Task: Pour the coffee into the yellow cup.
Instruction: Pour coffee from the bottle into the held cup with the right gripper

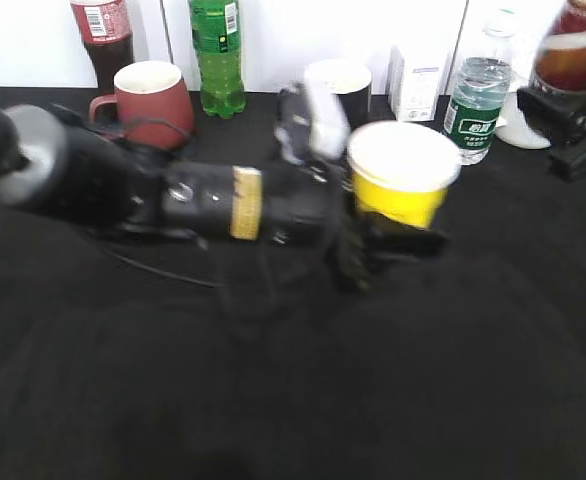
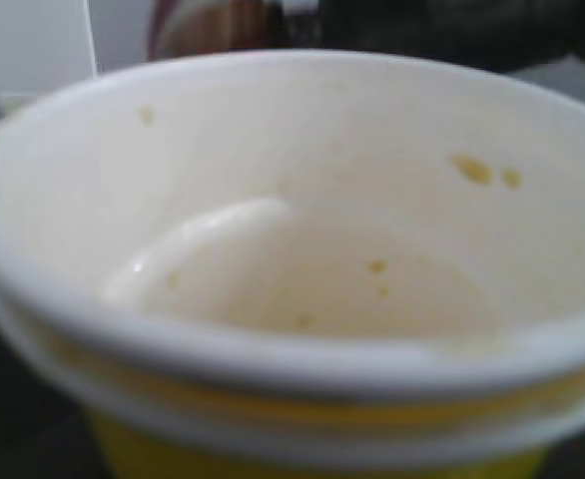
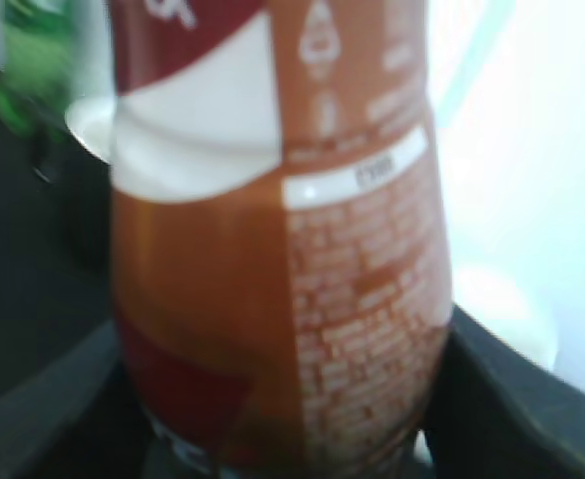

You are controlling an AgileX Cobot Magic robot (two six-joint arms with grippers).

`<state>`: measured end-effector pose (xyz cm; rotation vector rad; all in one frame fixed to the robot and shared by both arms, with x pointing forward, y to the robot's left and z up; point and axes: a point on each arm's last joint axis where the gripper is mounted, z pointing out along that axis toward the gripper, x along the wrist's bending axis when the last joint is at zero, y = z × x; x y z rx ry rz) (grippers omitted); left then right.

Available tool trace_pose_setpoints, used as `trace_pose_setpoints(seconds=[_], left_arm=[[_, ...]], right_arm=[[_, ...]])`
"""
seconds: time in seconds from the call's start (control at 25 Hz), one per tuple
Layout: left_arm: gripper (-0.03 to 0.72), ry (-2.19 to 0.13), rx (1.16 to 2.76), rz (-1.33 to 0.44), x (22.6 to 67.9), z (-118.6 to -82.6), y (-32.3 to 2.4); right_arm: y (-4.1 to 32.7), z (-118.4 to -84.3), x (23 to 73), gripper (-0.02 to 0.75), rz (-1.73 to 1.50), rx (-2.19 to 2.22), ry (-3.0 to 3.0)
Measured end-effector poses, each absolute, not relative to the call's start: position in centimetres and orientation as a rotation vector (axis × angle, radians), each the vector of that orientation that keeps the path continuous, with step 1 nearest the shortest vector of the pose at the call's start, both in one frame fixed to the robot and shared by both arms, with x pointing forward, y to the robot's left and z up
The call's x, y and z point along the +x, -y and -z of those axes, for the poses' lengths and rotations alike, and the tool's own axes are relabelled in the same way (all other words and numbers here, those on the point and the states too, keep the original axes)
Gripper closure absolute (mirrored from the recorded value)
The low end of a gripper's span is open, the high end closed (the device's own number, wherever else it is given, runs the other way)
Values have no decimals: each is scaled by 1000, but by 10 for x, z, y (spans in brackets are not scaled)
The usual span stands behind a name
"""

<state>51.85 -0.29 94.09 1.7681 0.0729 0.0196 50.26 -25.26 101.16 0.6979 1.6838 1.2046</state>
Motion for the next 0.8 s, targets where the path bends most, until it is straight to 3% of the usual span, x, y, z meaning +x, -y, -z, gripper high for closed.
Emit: trace_pose_setpoints(seconds=[0.44, 0.8], left_arm=[[253, -50, 1777, 9, 502, -940, 19], [253, 18, 1810, -1, 500, -937, 18]], right_arm=[[243, -1017, 492, 195, -815, 8, -1760], [243, -1017, 492, 195, -625, -217, -1717]])
